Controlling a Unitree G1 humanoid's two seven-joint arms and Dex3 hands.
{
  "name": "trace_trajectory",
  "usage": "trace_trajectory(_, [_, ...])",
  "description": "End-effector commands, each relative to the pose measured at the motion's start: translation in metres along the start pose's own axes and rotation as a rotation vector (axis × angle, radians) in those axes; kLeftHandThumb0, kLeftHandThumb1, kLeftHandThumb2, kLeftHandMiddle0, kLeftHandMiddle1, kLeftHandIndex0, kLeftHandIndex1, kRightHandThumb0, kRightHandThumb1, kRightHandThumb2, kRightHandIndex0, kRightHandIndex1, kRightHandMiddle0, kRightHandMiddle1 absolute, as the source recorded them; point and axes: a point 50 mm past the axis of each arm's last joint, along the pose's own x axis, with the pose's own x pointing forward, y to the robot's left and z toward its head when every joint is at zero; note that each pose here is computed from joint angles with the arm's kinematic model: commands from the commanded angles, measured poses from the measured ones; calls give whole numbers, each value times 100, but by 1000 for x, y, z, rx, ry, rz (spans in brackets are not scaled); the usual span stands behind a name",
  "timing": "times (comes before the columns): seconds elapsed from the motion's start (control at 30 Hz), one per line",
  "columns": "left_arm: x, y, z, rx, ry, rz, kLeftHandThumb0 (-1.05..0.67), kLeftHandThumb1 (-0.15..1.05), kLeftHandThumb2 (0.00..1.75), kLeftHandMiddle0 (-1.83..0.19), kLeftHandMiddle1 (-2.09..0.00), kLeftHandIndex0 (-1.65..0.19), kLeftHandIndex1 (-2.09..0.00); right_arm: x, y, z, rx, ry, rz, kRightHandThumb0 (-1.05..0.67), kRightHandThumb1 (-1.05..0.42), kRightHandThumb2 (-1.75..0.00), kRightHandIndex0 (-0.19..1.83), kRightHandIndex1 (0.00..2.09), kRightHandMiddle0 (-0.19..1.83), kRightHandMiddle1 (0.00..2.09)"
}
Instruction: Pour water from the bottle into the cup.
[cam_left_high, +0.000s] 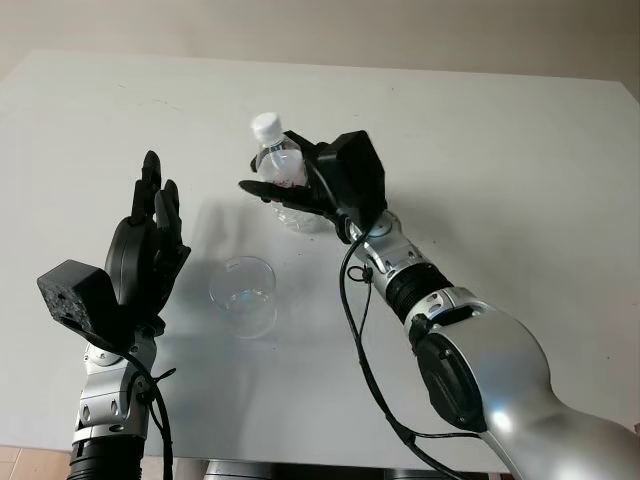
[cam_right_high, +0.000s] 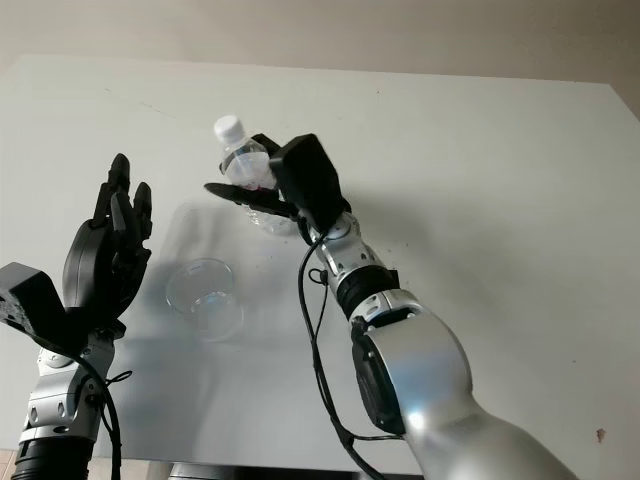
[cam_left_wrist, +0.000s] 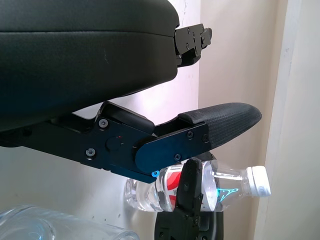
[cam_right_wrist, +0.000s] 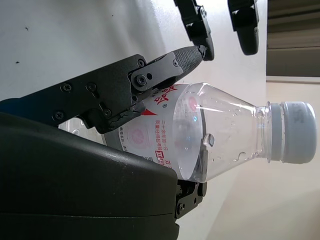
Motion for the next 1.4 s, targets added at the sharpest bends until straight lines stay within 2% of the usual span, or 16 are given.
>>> trace_trajectory(0.0, [0, 0, -1, -3, -5, 3, -82, 105, 75, 14, -5, 15, -6, -3, -6, -7, -11, 20, -20, -29, -105, -16, 97, 209, 95, 209])
trace_trajectory(0.1, [0, 1, -1, -5, -3, 5, -83, 105, 74, 14, -5, 15, -6, -3, -13, -1, -11, -24, -37, -20, -105, -24, 106, 209, 101, 209])
trace_trajectory(0.3, [2, 1, 0, -6, -8, 3, -83, 105, 75, 13, -6, 15, -6, -8, -29, 19, -95, -205, -45, -21, -104, -27, 128, 209, 119, 209])
trace_trajectory(0.4, [2, 1, 0, -4, -6, 3, -84, 105, 74, 13, -6, 15, -6, -12, -37, 28, -177, -274, -61, -24, -104, -25, 131, 209, 125, 209])
trace_trajectory(0.47, [2, 1, 0, -6, -6, 5, -84, 105, 74, 13, -5, 15, -5, -16, -43, 33, -236, -320, -77, -23, -105, -22, 125, 209, 125, 209])
trace_trajectory(0.57, [1, 1, 0, -6, -4, 8, -83, 105, 74, 13, -5, 15, -5, -22, -49, 40, -309, -396, -94, -18, -105, -20, 115, 209, 118, 209])
trace_trajectory(0.77, [1, 2, -1, -2, -5, 9, -83, 105, 74, 13, -5, 15, -6, -34, -54, 49, -526, -512, -95, -16, -105, -22, 109, 209, 109, 209])
trace_trajectory(0.9, [1, 2, 0, -3, -5, 6, -84, 105, 73, 13, -5, 15, -5, -38, -52, 51, -661, -538, -46, -14, -105, -21, 115, 209, 87, 209])
trace_trajectory(1.13, [2, -1, 0, -6, -9, 0, -83, 105, 74, 14, -5, 15, -5, -46, -40, 49, -944, -625, -40, -11, -100, -18, 110, 209, 78, 209])
trace_trajectory(1.17, [2, -1, 0, -7, -8, 0, -83, 105, 74, 14, -5, 15, -5, -46, -39, 48, -963, -631, -45, -9, -95, -25, 108, 209, 75, 209])
trace_trajectory(1.23, [2, -1, 0, -6, -7, 4, -83, 105, 74, 13, -6, 15, -6, -46, -36, 46, -1001, -644, -53, -9, -76, -61, 107, 209, 70, 209])
trace_trajectory(1.27, [1, -2, 0, -4, -7, 5, -83, 105, 75, 13, -5, 15, -5, -46, -34, 45, -1017, -650, -54, -8, -69, -73, 107, 209, 69, 209])
trace_trajectory(1.37, [1, -2, 0, -4, -8, 8, -82, 105, 76, 13, -5, 15, -5, -46, -29, 44, -1067, -672, -50, -9, -66, -80, 105, 209, 67, 209])
